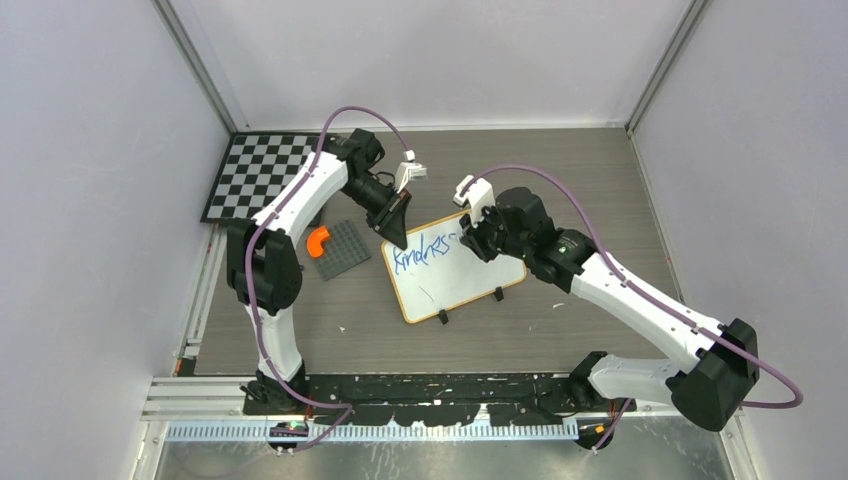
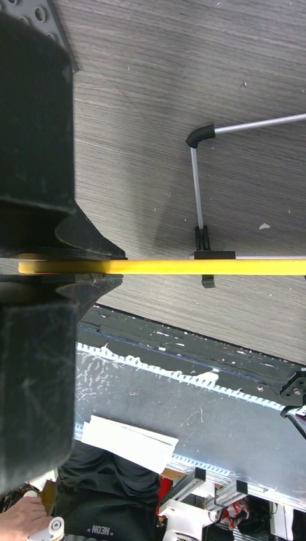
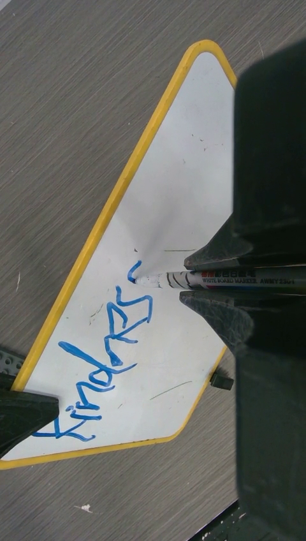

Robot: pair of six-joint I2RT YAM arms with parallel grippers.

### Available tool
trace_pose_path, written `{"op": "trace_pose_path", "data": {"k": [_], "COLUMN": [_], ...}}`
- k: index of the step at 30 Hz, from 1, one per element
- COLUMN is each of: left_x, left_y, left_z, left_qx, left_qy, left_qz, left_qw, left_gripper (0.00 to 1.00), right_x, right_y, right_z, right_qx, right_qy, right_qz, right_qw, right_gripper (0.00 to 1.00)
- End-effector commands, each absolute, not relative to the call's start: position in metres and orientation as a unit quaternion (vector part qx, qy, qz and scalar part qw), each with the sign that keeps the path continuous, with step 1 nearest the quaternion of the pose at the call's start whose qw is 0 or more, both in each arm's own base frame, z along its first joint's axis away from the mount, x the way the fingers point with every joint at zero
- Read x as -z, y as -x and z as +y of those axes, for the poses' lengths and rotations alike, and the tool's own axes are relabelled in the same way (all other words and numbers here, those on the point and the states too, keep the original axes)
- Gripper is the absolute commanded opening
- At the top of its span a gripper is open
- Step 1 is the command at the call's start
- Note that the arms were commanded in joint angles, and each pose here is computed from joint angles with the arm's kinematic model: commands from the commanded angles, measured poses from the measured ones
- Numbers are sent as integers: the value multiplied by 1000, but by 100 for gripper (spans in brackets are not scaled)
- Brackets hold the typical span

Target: Write a sentence on the whiteboard

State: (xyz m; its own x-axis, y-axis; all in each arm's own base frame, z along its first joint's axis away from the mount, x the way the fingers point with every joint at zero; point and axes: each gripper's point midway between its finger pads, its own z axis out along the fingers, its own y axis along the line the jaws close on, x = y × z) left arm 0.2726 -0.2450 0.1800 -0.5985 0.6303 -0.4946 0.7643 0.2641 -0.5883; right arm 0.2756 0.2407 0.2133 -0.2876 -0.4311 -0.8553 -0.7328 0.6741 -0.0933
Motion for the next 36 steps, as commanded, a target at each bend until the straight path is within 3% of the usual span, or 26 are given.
{"op": "trace_pose_path", "data": {"k": [1, 15, 36], "left_x": [-190, -190, -188], "left_y": [-265, -265, -265], "left_z": [-253, -252, -253], "left_qx": [430, 428, 429], "left_qy": [-451, -450, -447], "left_qz": [778, 779, 780], "left_qw": [85, 85, 85], "left_gripper": [0, 0, 0], "right_x": [-214, -196, -220], "right_y": [-278, -273, -238], "right_z": [236, 216, 257], "right_qx": [-146, -106, -236], "right_qy": [374, 375, 400], "right_qz": [782, 796, 780], "right_qw": [478, 462, 420], "right_gripper": [0, 0, 0]}}
